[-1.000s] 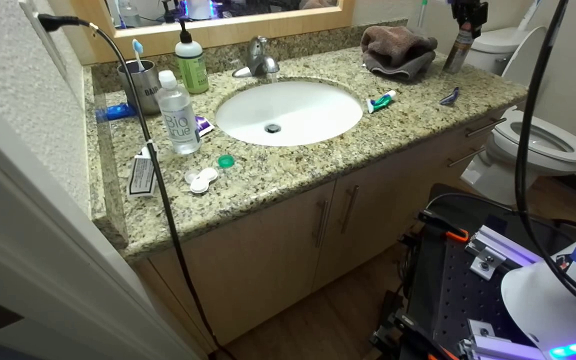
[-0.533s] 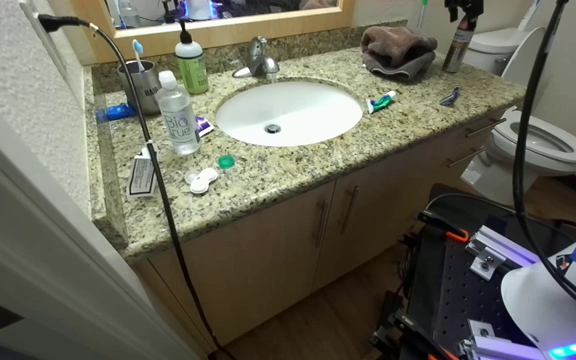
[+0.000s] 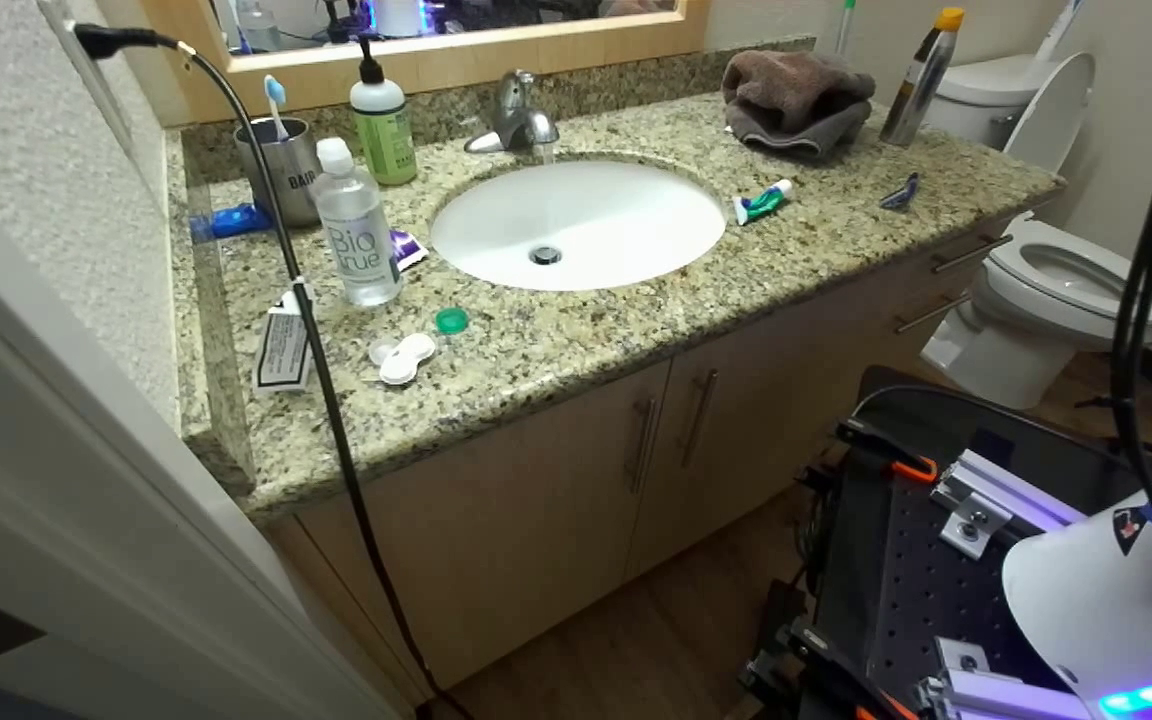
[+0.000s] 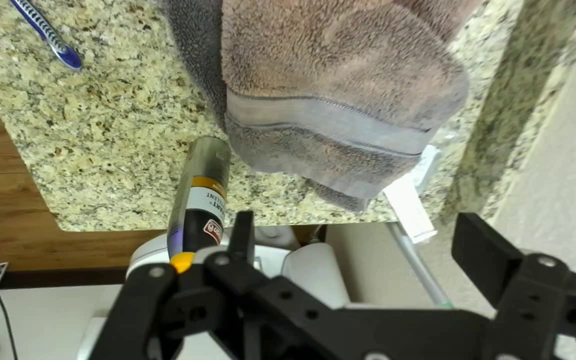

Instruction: Move the silver bottle to the right side of the counter

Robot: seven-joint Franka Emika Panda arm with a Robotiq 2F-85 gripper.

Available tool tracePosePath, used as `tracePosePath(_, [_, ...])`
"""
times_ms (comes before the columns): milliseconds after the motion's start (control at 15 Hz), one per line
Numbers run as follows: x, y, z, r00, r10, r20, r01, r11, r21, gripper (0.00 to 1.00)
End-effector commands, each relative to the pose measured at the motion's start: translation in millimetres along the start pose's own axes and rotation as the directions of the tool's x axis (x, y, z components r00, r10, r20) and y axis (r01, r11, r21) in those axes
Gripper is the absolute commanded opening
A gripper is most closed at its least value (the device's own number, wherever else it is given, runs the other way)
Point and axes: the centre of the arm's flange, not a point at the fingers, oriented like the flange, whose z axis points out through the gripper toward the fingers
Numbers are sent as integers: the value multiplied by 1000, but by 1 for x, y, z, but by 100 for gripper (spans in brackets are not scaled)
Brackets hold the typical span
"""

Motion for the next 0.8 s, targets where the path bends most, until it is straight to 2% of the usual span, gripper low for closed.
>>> tracePosePath(0, [-42,51,-63,984,-162,79,155,984,82,100])
tracePosePath(200, [-78,62,-109,949,-300,100,283,947,153,100])
tracePosePath(400, [-120,75,-146,893,-433,122,401,890,218,100])
tracePosePath(600, [-171,90,-171,817,-556,156,505,819,271,100])
tracePosePath(733, [-209,101,-179,754,-629,192,565,769,298,100])
